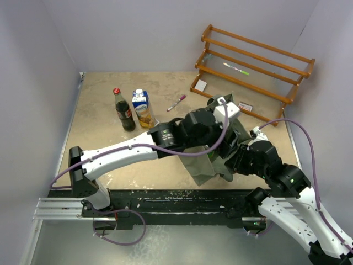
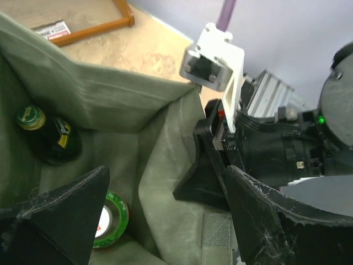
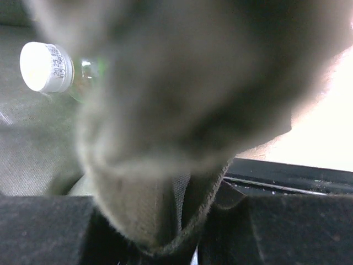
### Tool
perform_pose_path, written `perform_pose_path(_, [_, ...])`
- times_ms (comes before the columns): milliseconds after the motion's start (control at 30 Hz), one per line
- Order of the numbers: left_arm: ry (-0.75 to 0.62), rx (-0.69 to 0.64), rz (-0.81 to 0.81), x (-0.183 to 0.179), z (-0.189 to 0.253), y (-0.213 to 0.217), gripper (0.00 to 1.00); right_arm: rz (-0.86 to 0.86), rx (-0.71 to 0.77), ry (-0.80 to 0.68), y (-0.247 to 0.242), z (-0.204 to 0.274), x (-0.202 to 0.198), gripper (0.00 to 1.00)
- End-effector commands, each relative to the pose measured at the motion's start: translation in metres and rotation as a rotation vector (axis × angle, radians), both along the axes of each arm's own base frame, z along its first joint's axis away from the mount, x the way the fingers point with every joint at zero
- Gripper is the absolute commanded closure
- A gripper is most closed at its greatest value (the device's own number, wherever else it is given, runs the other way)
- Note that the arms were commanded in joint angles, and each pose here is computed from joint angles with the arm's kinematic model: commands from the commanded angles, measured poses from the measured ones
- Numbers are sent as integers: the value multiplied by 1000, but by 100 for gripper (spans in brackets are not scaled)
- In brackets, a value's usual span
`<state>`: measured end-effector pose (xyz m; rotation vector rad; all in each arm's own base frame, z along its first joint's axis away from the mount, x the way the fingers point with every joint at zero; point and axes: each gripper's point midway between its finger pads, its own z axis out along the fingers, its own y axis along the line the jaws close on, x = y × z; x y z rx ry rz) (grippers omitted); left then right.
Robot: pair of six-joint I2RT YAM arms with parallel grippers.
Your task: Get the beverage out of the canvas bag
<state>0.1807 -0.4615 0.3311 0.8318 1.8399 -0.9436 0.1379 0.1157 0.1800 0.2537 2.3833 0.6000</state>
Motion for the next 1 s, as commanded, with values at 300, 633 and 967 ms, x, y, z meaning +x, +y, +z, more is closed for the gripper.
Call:
perform_pose_path(300, [-94,236,234,31,-48,28,6,7,-18,45,-6,-8,-12,74])
perform_pose_path(633, [-7,312,342,33,-84,50,1,-1,-35,10,-11,-1,-9,74])
perform_pose_path(967, [77,235,381,25,-96,61,1,12,-31,-5,-8,-3,-6,73])
